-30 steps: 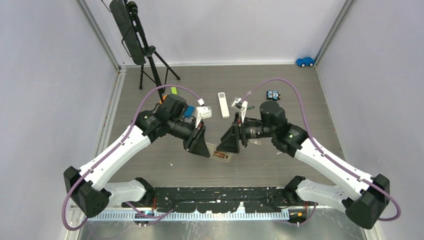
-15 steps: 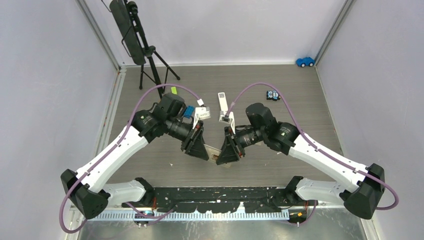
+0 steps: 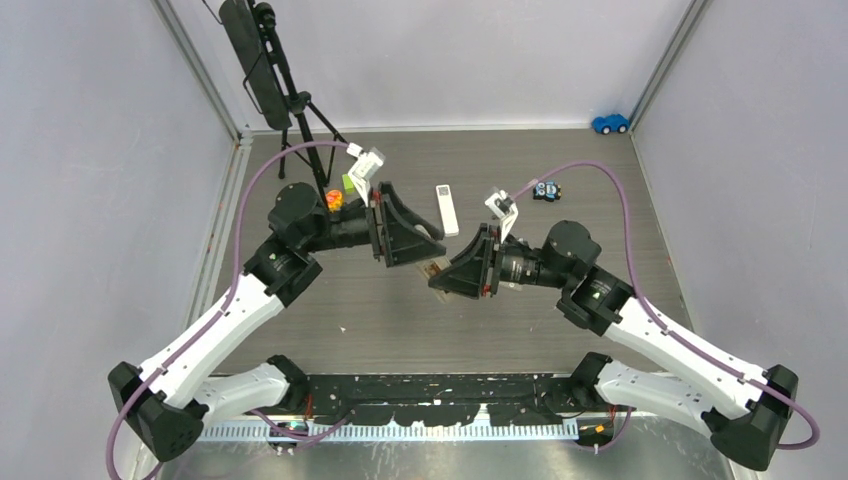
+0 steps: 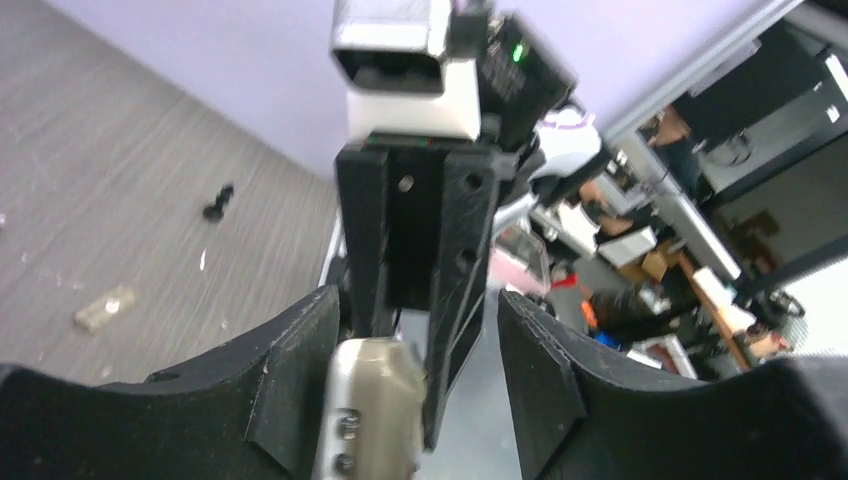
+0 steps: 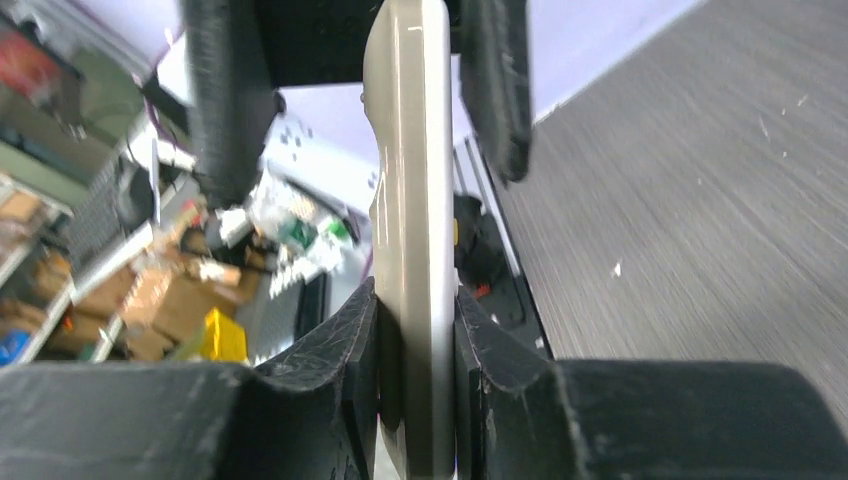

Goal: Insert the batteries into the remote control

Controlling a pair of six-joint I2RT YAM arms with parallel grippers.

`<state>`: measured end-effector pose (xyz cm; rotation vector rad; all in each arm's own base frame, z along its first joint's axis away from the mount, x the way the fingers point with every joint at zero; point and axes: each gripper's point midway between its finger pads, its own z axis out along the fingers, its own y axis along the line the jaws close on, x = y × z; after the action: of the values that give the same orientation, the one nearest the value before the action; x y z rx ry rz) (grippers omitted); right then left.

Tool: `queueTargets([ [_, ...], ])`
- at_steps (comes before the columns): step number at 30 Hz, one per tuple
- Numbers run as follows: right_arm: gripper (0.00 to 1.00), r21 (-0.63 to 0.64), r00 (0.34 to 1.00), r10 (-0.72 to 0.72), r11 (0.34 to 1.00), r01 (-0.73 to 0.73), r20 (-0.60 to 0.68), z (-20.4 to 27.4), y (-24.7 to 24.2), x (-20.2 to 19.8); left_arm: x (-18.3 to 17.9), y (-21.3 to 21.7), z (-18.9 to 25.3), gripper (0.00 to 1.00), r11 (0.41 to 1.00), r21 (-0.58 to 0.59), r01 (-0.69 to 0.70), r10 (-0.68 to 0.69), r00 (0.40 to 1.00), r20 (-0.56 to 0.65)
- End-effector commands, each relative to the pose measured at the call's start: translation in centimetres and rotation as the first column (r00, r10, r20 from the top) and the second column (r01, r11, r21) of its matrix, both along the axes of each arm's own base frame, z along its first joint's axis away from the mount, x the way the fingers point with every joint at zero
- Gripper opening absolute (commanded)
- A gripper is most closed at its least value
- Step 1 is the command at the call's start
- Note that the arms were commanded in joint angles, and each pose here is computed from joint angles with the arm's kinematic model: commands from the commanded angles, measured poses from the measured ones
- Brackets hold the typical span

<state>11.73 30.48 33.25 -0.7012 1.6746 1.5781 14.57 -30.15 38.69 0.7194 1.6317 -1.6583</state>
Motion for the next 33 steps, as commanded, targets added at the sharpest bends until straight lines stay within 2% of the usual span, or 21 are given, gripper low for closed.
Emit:
queueTargets([
  [1, 0.00, 0.294, 0.988, -0.135, 0.944, 0.152, -0.079, 5.8, 0.1, 2.8, 1.4, 0.1, 7.3, 0.60, 0.954, -0.293, -0.064, 0.067, 0.998, -0.001],
  [3, 0.00, 0.342, 0.986, -0.140, 0.925, 0.165, -0.095, 6.4, -0.1, 3.0, 1.7, -0.2, 7.3, 0.56, 0.950, -0.306, -0.061, 0.057, 0.998, -0.020],
  [6, 0.00, 0.365, 0.975, -0.185, 0.905, 0.218, -0.123, 6.3, -0.3, 4.0, 2.0, -0.6, 6.9, 0.46, 0.952, -0.303, -0.051, 0.040, 0.998, -0.043],
  [9, 0.00, 0.406, 0.974, -0.186, 0.886, 0.223, -0.129, 6.7, -0.5, 4.1, 2.3, -0.8, 6.4, 0.46, 0.955, -0.294, -0.036, 0.019, 0.998, -0.060],
  [14, 0.00, 0.436, 0.966, -0.211, 0.862, 0.257, -0.153, 6.5, -0.8, 4.7, 3.4, -0.1, 6.0, 0.52, 0.953, -0.300, -0.048, 0.020, 0.995, -0.095],
  [17, 0.00, 0.445, 0.962, -0.224, 0.853, 0.271, -0.156, 6.5, -1.0, 4.8, 3.6, 0.0, 5.6, 0.49, 0.955, -0.293, -0.044, 0.013, 0.994, -0.105],
  [25, 0.00, 0.408, 0.968, -0.205, 0.879, 0.246, -0.143, 6.0, -0.3, 4.7, 4.0, -0.4, 4.1, 0.24, 0.974, -0.228, -0.008, -0.022, 0.991, -0.130],
  [26, 0.00, 0.404, 0.967, -0.208, 0.880, 0.251, -0.147, 5.9, -0.3, 4.8, 4.0, -0.4, 4.0, 0.18, 0.974, -0.224, -0.008, -0.022, 0.991, -0.128],
  [27, 0.00, 0.398, 0.967, -0.208, 0.882, 0.251, -0.147, 5.8, -0.2, 4.9, 4.1, -0.3, 3.9, 0.05, 0.975, -0.222, -0.008, -0.019, 0.992, -0.122],
  [28, 0.01, 0.390, 0.967, -0.207, 0.886, 0.249, -0.146, 5.7, -0.1, 4.9, 4.1, -0.3, 3.8, 0.00, 0.976, -0.219, -0.012, -0.013, 0.994, -0.113],
  [29, 0.03, 0.380, 0.966, -0.213, 0.889, 0.255, -0.148, 5.6, -0.1, 5.0, 4.3, -0.2, 3.6, 0.00, 0.976, -0.214, -0.023, 0.001, 0.995, -0.102],
  [32, 0.53, 0.299, 0.944, -0.283, 0.898, 0.324, -0.172, 4.1, -0.3, 6.0, 5.5, 0.3, 2.3, 0.00, 0.982, -0.164, -0.093, 0.082, 0.994, -0.072],
  [33, 0.63, 0.258, 0.931, -0.321, 0.897, 0.358, -0.175, 3.4, -0.6, 6.5, 6.0, 0.6, 1.5, 0.00, 0.983, -0.130, -0.130, 0.122, 0.990, -0.066],
])
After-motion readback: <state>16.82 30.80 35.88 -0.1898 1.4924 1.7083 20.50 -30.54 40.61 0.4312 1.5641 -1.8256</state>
